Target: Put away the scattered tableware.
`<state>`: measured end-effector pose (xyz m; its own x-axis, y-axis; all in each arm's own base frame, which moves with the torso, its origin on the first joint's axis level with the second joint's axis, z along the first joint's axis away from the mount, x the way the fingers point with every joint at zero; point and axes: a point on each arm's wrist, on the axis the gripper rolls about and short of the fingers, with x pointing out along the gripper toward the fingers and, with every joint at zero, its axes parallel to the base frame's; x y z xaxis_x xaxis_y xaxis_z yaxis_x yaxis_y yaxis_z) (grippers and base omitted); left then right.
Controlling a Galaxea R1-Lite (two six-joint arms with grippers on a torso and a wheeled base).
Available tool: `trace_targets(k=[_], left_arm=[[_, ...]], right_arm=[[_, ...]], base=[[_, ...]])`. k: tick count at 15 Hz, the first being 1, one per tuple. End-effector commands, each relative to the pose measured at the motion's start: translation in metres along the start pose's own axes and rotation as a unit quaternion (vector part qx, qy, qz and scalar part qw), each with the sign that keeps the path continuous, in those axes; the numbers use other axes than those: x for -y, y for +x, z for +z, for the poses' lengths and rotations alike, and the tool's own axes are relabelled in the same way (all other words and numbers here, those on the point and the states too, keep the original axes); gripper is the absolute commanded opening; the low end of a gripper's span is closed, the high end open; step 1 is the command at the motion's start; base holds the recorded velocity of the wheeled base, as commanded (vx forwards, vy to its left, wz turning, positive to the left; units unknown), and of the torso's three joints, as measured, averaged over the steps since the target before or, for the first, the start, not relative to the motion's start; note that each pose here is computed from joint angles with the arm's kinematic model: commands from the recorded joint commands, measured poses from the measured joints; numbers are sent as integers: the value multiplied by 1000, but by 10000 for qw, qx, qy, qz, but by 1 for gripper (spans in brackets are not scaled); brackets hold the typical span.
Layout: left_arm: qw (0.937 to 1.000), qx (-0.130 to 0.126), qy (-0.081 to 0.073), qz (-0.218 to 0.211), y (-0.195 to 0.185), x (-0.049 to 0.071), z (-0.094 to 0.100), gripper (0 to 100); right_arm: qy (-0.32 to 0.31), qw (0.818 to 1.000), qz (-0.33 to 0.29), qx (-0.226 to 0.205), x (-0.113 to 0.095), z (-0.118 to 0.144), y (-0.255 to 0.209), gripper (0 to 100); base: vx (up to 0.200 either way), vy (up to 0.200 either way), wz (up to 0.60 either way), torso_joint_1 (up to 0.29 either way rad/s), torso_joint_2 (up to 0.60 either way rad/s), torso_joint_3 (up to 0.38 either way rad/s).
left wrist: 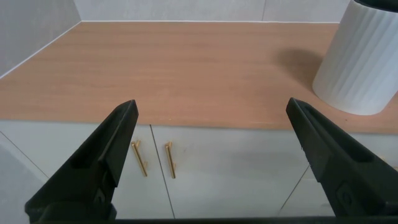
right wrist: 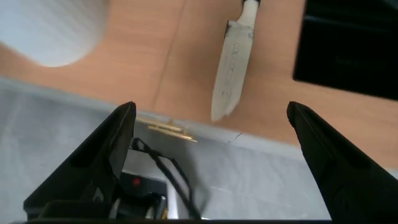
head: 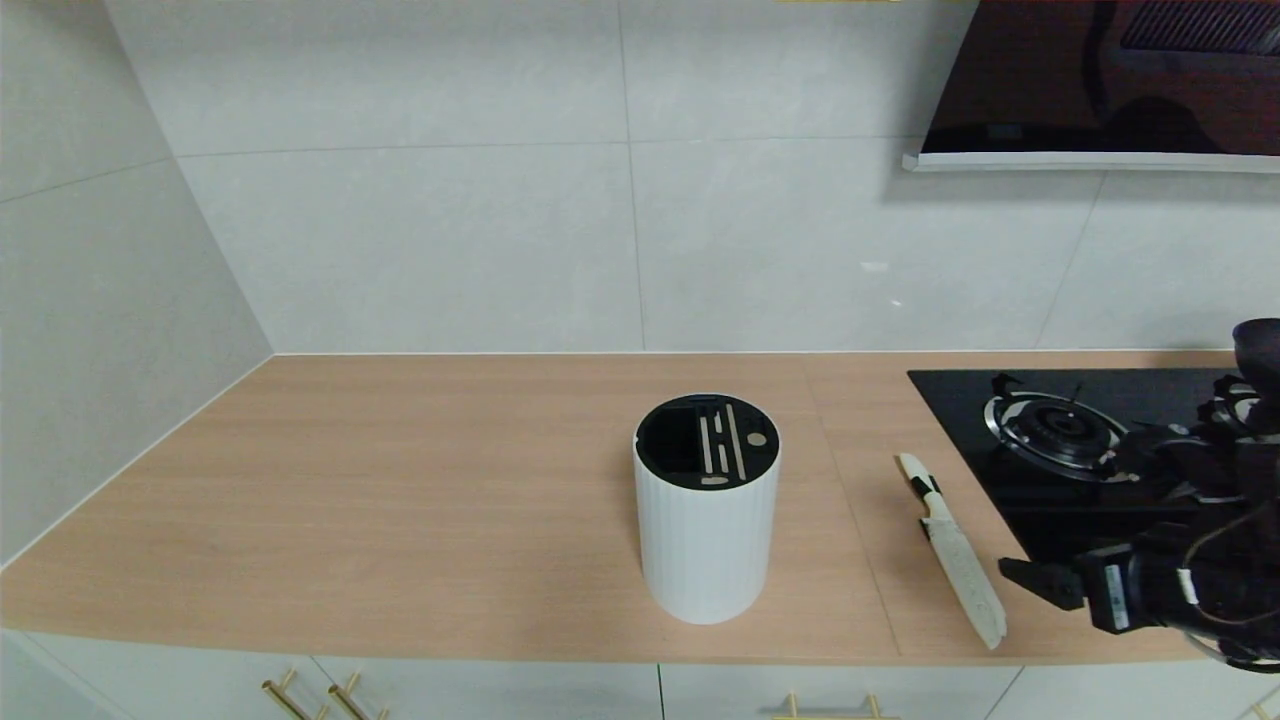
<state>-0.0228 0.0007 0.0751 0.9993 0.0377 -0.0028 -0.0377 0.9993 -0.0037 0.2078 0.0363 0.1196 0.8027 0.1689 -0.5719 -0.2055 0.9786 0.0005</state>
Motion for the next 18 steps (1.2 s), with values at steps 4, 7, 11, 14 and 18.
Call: trace_targets(k=[4,7,11,14,18], left_arm=[[10000,-1,4,3,0,0,0,100],[10000,-1,-4,3,0,0,0,100],[10000,-1,-4,3,0,0,0,100],[10000,-1,-4,3,0,0,0,100],[10000,-1,-4,3,0,0,0,100]], right_arm=[[-137,9987,-242,-432,-8,-18,101,100],[-53,9982,-379,-469,-6,-16,124,100],[79,9982,-506,-324,-6,-16,158,100],[109,9975,-664,-198,-5,-17,171,100],[399,9959,-804,-111,7,-14,180,100]], base=[[0,0,0,0,0,0],[0,0,0,0,0,0],[0,0,0,0,0,0],[0,0,0,0,0,0],[0,0,0,0,0,0]])
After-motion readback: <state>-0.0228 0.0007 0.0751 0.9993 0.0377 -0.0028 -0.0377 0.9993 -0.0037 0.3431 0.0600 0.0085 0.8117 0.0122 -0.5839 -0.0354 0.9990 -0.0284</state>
